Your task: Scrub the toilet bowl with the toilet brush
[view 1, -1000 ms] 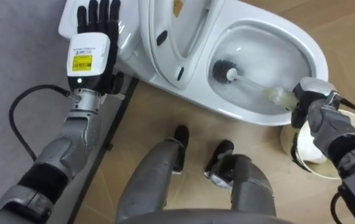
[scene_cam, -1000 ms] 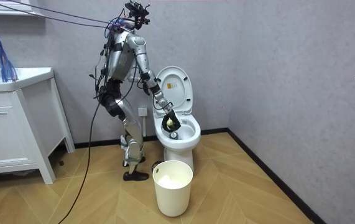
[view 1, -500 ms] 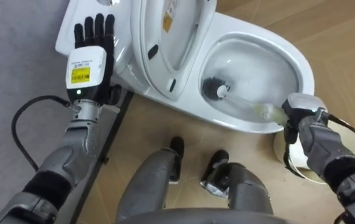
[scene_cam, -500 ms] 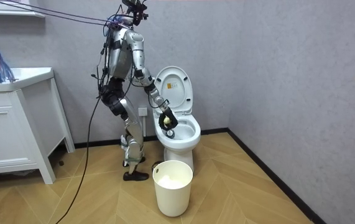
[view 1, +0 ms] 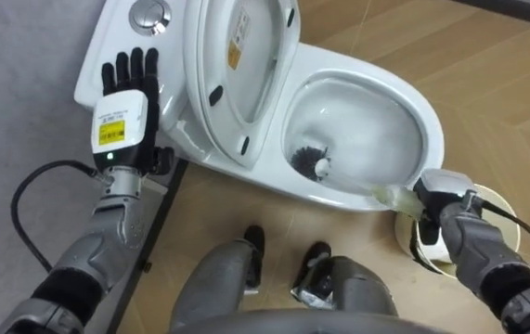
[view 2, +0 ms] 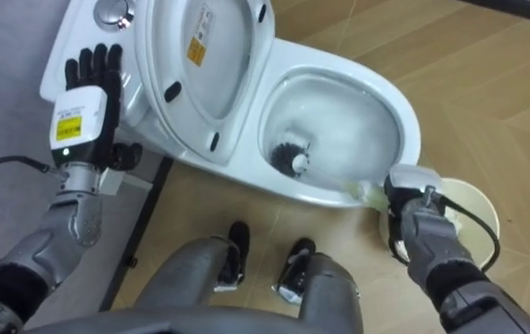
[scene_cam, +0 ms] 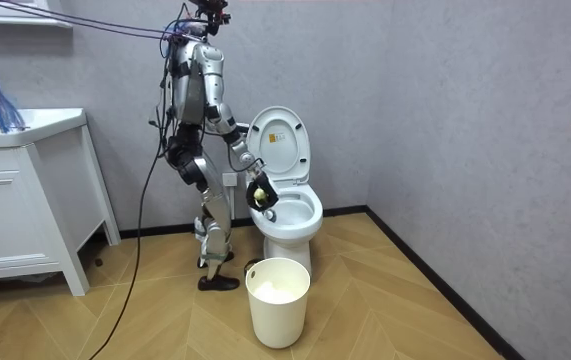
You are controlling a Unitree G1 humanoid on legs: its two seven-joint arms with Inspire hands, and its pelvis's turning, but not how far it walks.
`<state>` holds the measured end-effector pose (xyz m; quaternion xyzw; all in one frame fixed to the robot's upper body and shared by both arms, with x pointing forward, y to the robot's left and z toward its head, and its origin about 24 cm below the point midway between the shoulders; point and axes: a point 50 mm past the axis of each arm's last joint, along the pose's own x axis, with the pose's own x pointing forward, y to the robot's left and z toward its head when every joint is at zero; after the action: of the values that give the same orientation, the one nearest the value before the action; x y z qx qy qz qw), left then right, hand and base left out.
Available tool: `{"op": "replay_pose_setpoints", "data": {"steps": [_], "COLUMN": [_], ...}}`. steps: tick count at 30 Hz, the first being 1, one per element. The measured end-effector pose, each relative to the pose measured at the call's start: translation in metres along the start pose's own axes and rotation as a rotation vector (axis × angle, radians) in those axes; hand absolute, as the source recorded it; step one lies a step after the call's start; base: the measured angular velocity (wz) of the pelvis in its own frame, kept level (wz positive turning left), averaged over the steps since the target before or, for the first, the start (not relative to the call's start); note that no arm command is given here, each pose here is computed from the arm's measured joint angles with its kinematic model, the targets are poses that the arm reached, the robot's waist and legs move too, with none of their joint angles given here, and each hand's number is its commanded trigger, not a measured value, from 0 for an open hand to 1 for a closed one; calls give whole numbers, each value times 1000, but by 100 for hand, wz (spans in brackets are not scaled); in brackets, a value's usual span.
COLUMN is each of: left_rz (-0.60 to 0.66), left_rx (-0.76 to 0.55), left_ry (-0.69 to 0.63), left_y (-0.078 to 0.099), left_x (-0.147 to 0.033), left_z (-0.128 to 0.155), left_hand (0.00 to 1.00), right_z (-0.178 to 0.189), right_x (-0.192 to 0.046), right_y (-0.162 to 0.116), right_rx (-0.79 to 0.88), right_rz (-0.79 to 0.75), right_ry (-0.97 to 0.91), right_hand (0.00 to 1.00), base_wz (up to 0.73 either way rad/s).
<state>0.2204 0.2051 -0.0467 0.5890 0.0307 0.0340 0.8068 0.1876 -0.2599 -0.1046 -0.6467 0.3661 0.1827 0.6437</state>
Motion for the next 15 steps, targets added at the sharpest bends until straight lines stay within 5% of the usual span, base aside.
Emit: {"op": "replay_pose_setpoints", "data": {"steps": [15], "left_rz": [-120], "left_rx": [-30], "left_ry": [129], "left_y": [-21], "left_x": [-54], "left_z": [-23], "left_hand": [0], "right_z": [-21], "right_x": [-31], "right_y": [87], "right_rx": [170], "right_rz": [229], "right_ry": [91], "right_hand": [100], "base_wz": [-6]}}
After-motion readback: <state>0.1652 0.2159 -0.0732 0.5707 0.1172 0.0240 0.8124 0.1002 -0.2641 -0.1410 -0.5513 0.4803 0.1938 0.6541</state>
